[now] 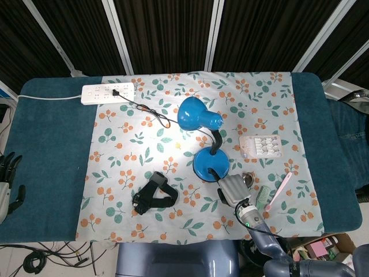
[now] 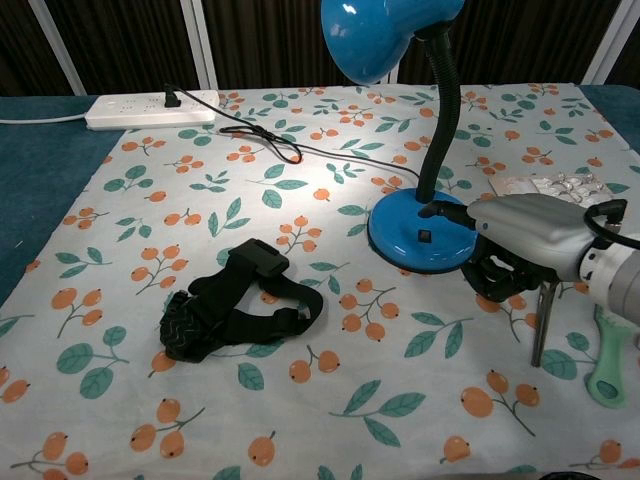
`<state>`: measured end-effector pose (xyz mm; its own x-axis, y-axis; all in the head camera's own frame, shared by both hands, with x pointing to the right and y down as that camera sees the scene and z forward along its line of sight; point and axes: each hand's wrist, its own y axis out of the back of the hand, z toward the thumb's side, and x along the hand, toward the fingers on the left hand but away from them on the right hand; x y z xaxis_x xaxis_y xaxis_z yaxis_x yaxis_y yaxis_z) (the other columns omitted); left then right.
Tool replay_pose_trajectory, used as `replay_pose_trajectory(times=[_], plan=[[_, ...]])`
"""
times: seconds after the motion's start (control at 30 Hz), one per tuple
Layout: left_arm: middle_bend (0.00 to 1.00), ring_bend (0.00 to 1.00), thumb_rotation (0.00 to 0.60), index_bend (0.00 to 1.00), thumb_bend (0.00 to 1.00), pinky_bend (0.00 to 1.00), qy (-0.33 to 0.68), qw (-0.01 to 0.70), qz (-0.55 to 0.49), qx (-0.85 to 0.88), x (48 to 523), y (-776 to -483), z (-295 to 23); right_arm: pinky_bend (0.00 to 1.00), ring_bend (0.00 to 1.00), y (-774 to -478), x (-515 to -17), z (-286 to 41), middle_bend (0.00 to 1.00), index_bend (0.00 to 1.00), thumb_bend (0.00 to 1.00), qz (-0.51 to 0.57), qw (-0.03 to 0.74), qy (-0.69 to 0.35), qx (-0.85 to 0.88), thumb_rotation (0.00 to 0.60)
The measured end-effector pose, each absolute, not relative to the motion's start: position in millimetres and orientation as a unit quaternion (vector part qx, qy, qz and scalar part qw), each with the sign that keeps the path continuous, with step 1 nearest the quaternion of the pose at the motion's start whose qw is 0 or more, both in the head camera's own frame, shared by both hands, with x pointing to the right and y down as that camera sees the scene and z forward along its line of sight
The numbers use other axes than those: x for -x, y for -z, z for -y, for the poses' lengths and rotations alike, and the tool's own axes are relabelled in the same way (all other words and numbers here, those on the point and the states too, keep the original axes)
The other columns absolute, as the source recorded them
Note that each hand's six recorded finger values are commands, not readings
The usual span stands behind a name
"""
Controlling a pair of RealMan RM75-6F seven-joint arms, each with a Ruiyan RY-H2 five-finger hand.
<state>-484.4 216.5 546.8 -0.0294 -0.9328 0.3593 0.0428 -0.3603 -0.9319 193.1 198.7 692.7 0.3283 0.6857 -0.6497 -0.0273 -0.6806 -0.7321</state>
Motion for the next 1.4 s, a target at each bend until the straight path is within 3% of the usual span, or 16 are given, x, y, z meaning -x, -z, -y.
replay_pose_trajectory(times=[1.4], plan=[[0.02, 0.0, 0.6, 0.05, 0.52, 0.0, 0.602, 0.408, -0.393, 0.563, 485.5, -546.2, -215.5, 0.88, 0.95, -711.0, -198.6, -203.5, 0.88, 0.11, 0.58, 0.21, 0.313, -0.557, 0.74, 0.6]])
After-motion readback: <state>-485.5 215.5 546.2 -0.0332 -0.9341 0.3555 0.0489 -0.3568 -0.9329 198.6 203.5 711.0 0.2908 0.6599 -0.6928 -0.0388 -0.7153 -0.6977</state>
